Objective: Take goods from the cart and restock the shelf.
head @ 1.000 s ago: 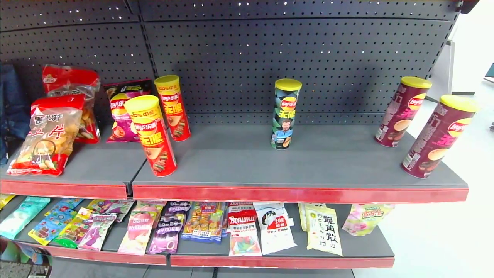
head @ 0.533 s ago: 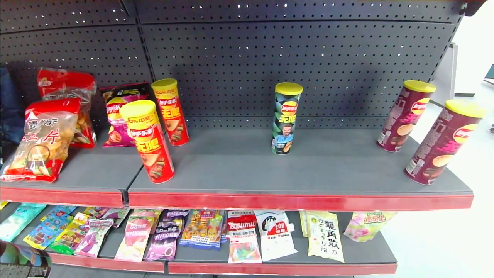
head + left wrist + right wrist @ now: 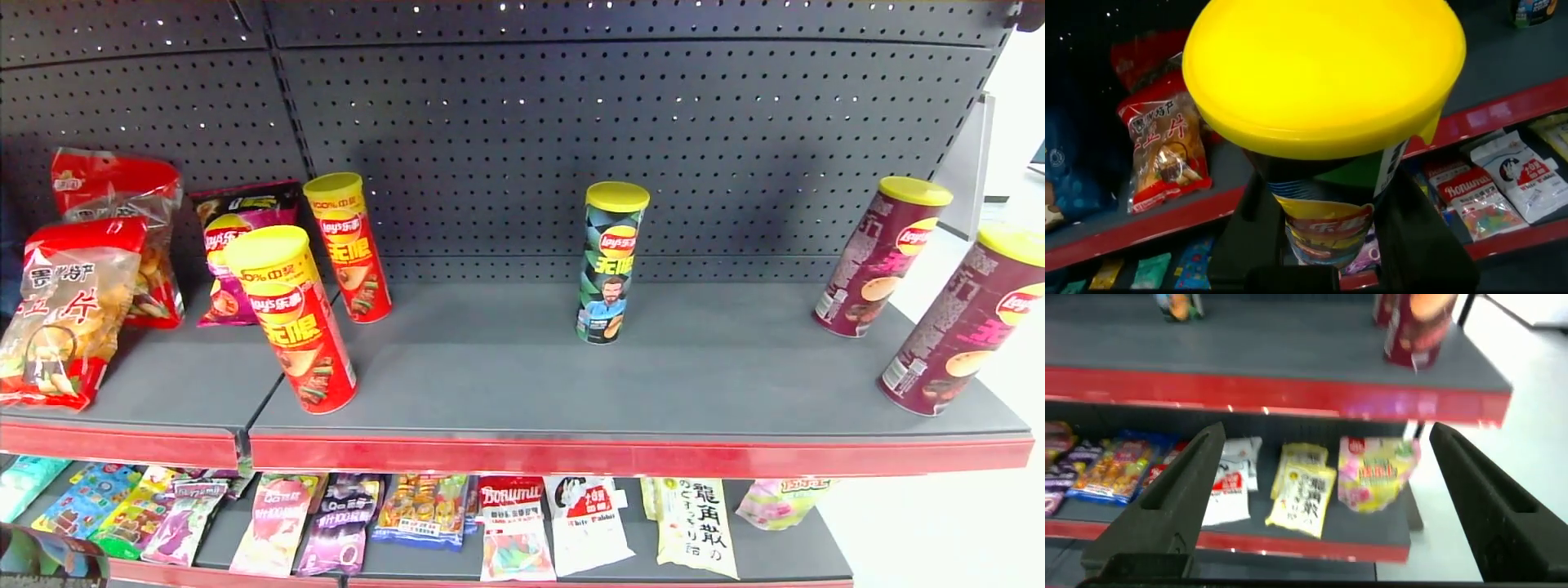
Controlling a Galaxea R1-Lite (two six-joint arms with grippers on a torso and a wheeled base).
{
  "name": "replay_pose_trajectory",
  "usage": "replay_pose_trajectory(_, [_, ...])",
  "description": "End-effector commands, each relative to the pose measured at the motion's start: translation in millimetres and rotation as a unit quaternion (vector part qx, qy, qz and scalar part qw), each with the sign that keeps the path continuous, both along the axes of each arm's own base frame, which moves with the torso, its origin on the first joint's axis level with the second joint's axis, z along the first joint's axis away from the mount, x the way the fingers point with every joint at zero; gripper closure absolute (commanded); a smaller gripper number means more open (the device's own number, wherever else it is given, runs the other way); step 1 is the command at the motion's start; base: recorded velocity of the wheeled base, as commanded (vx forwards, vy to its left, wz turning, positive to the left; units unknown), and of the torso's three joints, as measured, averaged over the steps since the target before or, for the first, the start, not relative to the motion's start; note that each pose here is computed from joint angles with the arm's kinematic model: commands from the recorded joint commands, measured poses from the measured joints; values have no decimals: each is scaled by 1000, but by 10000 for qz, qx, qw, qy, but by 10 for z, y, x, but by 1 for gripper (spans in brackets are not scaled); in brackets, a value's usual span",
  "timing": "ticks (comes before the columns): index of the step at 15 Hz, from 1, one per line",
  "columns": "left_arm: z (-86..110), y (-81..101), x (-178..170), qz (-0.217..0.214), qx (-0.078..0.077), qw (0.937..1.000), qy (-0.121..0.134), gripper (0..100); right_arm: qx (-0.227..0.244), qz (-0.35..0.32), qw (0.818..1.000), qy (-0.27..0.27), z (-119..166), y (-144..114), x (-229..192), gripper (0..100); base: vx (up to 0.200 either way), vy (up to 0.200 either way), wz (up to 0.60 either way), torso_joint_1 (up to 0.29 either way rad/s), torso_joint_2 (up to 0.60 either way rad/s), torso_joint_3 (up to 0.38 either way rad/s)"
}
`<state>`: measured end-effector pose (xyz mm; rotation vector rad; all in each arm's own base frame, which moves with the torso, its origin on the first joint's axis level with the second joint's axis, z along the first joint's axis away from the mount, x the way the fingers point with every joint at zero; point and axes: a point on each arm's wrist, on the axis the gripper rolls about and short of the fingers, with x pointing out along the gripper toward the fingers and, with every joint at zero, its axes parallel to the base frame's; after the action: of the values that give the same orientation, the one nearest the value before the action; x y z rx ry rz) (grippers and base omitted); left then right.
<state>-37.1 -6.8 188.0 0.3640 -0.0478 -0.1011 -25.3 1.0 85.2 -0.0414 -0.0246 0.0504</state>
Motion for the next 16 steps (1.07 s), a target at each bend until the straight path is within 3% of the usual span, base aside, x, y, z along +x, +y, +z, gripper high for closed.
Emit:
replay_pose_trajectory(1, [2,-3,-38,-11,-76,9999,-99,100,-10,558,9984,110,1028,23,211,0,0,0,0,0,0,0])
replay_pose_trajectory(2, [-21,-5,-62,-27,-247,9996,-133,100,-242,1436,9891,215,1166,55,322,0,0,0,0,0,0,0])
replay_pose_trajectory(3, [-43,-6,-77,-54,-321,9994,-147,100,-585,2152,9740,401,1134,90,419,0,0,0,0,0,0,0])
replay_pose_trajectory(5, [-67,-6,-114,-157,-336,9991,-225,100,-733,2445,9627,892,1271,178,870,0,0,0,0,0,0,0])
replay_pose_trajectory(8, [-64,-2,-103,-141,-348,9991,-194,100,-717,3123,9439,794,1376,519,1596,0,0,0,0,0,0,0])
replay_pose_trajectory(13, [-48,2,-91,-26,-354,9992,-175,100,-347,3334,9383,856,1408,1147,2413,0,0,0,0,0,0,0])
replay_pose_trajectory(16, [-34,12,-91,211,-367,9989,-200,100,-287,2985,9494,934,1367,1373,2859,0,0,0,0,0,0,0])
